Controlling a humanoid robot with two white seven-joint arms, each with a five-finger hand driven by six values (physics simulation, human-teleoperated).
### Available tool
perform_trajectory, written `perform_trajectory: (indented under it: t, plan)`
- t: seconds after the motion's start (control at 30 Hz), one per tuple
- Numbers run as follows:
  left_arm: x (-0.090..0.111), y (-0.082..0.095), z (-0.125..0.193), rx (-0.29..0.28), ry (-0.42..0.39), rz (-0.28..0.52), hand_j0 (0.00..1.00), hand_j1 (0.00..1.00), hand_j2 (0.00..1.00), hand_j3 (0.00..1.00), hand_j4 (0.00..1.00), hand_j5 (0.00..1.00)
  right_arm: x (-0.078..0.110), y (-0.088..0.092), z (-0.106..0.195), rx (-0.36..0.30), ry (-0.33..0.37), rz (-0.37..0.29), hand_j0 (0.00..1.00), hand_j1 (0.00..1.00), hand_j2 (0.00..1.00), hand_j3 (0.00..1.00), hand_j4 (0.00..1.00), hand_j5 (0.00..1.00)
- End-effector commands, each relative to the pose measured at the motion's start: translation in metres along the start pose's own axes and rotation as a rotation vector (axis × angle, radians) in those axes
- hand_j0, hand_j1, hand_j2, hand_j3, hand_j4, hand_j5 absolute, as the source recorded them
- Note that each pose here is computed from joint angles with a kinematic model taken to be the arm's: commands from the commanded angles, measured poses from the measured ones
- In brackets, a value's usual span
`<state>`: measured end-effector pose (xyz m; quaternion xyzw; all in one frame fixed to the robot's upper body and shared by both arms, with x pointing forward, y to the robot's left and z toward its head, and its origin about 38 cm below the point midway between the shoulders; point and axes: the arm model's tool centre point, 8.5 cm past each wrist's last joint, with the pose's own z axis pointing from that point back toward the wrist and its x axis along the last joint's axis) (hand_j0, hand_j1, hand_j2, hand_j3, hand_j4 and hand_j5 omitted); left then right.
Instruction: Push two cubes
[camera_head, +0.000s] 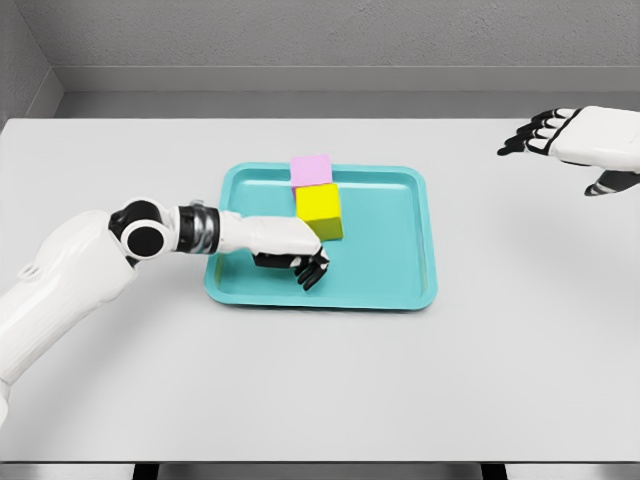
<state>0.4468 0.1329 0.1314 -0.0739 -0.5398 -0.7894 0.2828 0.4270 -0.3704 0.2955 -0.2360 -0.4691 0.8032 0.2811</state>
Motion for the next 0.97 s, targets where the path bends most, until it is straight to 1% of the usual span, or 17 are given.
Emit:
perform_trajectory:
  t: [0.0,0.07,0.1,0.17,0.23,0.3,0.33,0.37,0.4,0.43,0.47,0.5,0.57,0.67,0.7,0.87,0.93]
  plan:
    - [0.013,0.007,0.001,0.008,-0.039,-0.038,0.23,0.23,0.23,0.23,0.23,0.23,0.001,-0.002,0.000,-0.004,-0.002,0.000,1.00,1.00,1.00,1.00,1.00,1.00]
    - [0.023,0.013,0.003,0.042,-0.083,-0.021,0.38,0.38,0.38,0.38,0.38,0.38,0.001,-0.001,0.000,-0.003,-0.002,-0.002,1.00,1.00,1.00,1.00,1.00,1.00]
    - [0.023,0.014,0.003,0.045,-0.086,-0.018,0.43,0.43,0.43,0.43,0.43,0.43,0.001,-0.001,0.000,-0.003,-0.002,-0.001,1.00,1.00,1.00,1.00,1.00,1.00]
    - [0.026,0.016,0.003,0.056,-0.101,-0.009,0.59,0.59,0.59,0.59,0.59,0.59,0.001,0.000,0.000,-0.002,-0.003,-0.002,1.00,1.00,1.00,1.00,1.00,1.00]
    - [0.027,0.017,0.003,0.066,-0.110,0.002,0.67,0.67,0.67,0.67,0.67,0.67,0.002,-0.001,0.000,-0.004,-0.003,0.000,1.00,1.00,1.00,1.00,1.00,1.00]
    - [0.030,0.018,0.003,0.072,-0.121,0.004,0.72,0.72,0.72,0.72,0.72,0.72,0.001,0.000,0.000,-0.002,-0.003,-0.002,1.00,1.00,1.00,1.00,1.00,1.00]
    - [0.035,0.023,0.003,0.091,-0.147,0.015,0.81,0.81,0.81,0.81,0.81,0.81,0.001,0.000,0.000,-0.002,-0.003,0.000,1.00,1.00,1.00,1.00,1.00,1.00]
    - [0.039,0.028,0.029,0.124,-0.167,0.032,0.93,0.93,0.93,0.93,0.93,0.93,0.001,0.000,0.000,-0.002,-0.003,0.000,1.00,1.00,1.00,1.00,1.00,1.00]
    - [0.051,0.038,0.062,0.161,-0.192,0.026,1.00,1.00,1.00,1.00,1.00,1.00,0.000,0.000,0.002,0.002,0.002,0.001,1.00,1.00,1.00,1.00,1.00,1.00]
    - [0.049,0.046,0.089,0.197,-0.173,0.028,1.00,1.00,1.00,1.00,1.00,1.00,0.000,0.000,0.003,0.003,0.003,0.002,1.00,1.00,1.00,1.00,1.00,1.00]
    - [0.038,0.052,0.111,0.220,-0.113,0.020,1.00,1.00,1.00,1.00,1.00,1.00,-0.001,0.000,0.004,0.004,0.005,0.001,1.00,1.00,1.00,1.00,1.00,1.00]
    - [0.014,0.052,0.136,0.254,-0.025,0.051,1.00,1.00,1.00,1.00,1.00,1.00,-0.001,0.000,0.005,0.006,0.008,0.002,1.00,1.00,1.00,1.00,1.00,1.00]
    - [-0.028,0.040,0.164,0.294,0.104,0.141,1.00,1.00,1.00,1.00,1.00,1.00,-0.003,0.000,0.008,0.011,0.015,0.004,1.00,1.00,1.00,1.00,1.00,1.00]
    - [-0.060,0.022,0.187,0.314,0.211,0.227,1.00,1.00,1.00,1.00,1.00,1.00,-0.006,-0.003,0.015,0.013,0.031,0.012,1.00,1.00,1.00,1.00,1.00,1.00]
    - [-0.066,0.017,0.192,0.317,0.233,0.245,1.00,1.00,1.00,1.00,1.00,1.00,-0.006,-0.001,0.014,0.015,0.029,0.009,1.00,1.00,1.00,1.00,1.00,1.00]
    - [-0.070,0.007,0.192,0.309,0.246,0.267,1.00,1.00,1.00,1.00,1.00,1.00,-0.005,0.001,0.012,0.015,0.023,0.005,1.00,1.00,1.00,1.00,1.00,1.00]
    - [-0.081,-0.003,0.198,0.309,0.285,0.302,1.00,1.00,1.00,1.00,1.00,1.00,-0.005,-0.001,0.012,0.013,0.024,0.007,1.00,1.00,1.00,1.00,1.00,1.00]
